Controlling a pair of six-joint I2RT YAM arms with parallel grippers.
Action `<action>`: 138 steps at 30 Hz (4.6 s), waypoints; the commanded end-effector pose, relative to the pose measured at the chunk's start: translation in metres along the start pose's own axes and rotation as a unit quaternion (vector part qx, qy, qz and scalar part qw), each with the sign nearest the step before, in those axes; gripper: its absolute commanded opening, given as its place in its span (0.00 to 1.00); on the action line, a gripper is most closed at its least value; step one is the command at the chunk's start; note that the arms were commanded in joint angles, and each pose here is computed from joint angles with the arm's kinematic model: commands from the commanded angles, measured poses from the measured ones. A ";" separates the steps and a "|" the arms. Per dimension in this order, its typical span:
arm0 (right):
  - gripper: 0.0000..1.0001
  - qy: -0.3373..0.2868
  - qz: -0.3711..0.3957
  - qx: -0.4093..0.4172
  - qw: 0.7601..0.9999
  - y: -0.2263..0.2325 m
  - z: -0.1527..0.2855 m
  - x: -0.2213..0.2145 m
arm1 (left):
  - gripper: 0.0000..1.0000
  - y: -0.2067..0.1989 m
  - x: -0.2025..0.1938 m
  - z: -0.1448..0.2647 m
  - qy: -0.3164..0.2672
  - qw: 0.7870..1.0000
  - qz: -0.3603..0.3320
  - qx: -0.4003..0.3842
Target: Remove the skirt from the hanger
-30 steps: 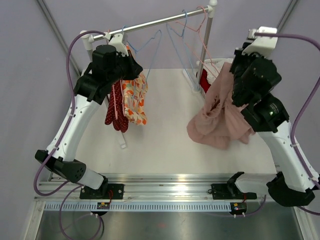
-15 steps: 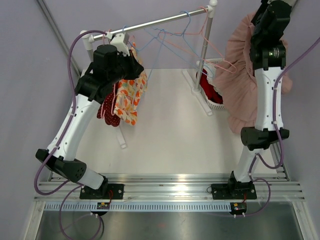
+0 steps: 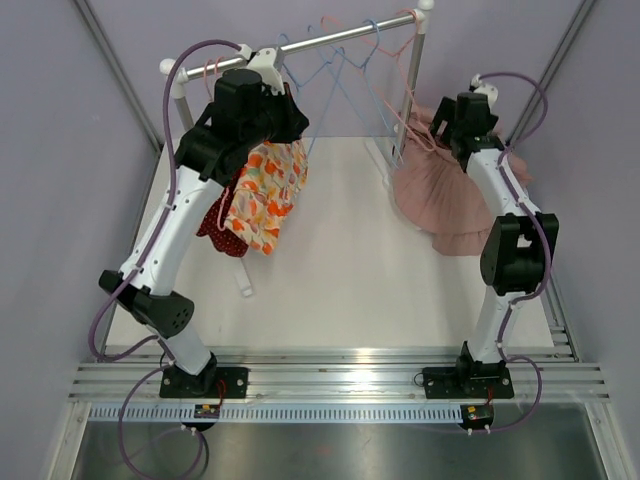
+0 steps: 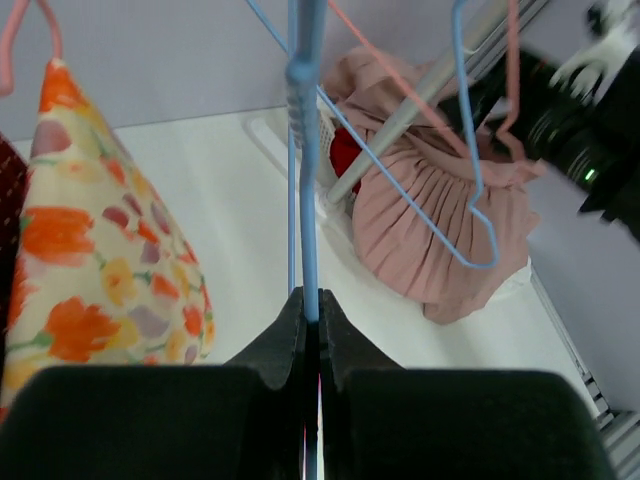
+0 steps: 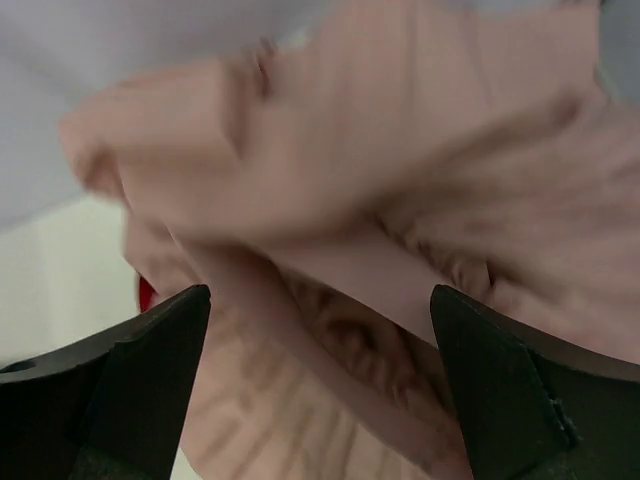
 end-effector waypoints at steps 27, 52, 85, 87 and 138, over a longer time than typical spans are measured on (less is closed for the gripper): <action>0.99 -0.151 -0.089 0.067 0.982 -0.057 0.275 0.020 | 0.99 -0.084 0.000 0.063 -0.045 0.998 0.007 -0.033; 0.99 -0.137 -0.078 0.084 0.984 -0.066 0.317 -0.003 | 0.88 0.004 0.003 0.138 -0.108 0.973 -0.030 0.202; 0.99 -0.148 -0.065 0.069 0.984 -0.075 0.325 -0.009 | 0.88 0.011 -0.004 0.069 -0.116 0.960 -0.027 0.253; 0.99 -0.145 -0.064 0.069 0.985 -0.075 0.324 -0.011 | 0.88 0.013 -0.005 0.070 -0.118 0.959 -0.022 0.258; 0.99 -0.170 0.068 0.495 0.849 0.038 0.423 0.038 | 0.00 -0.015 0.059 0.072 -0.155 0.977 0.034 0.146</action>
Point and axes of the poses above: each gripper's point midway between its finger pads, its own z axis back along the fingers, its own y axis along the line the jaws close on, x = y × z, the point moved 4 cm from there along z, back along the fingers, and after that the axes turned 9 degrees about z, right-handed, at the moved point
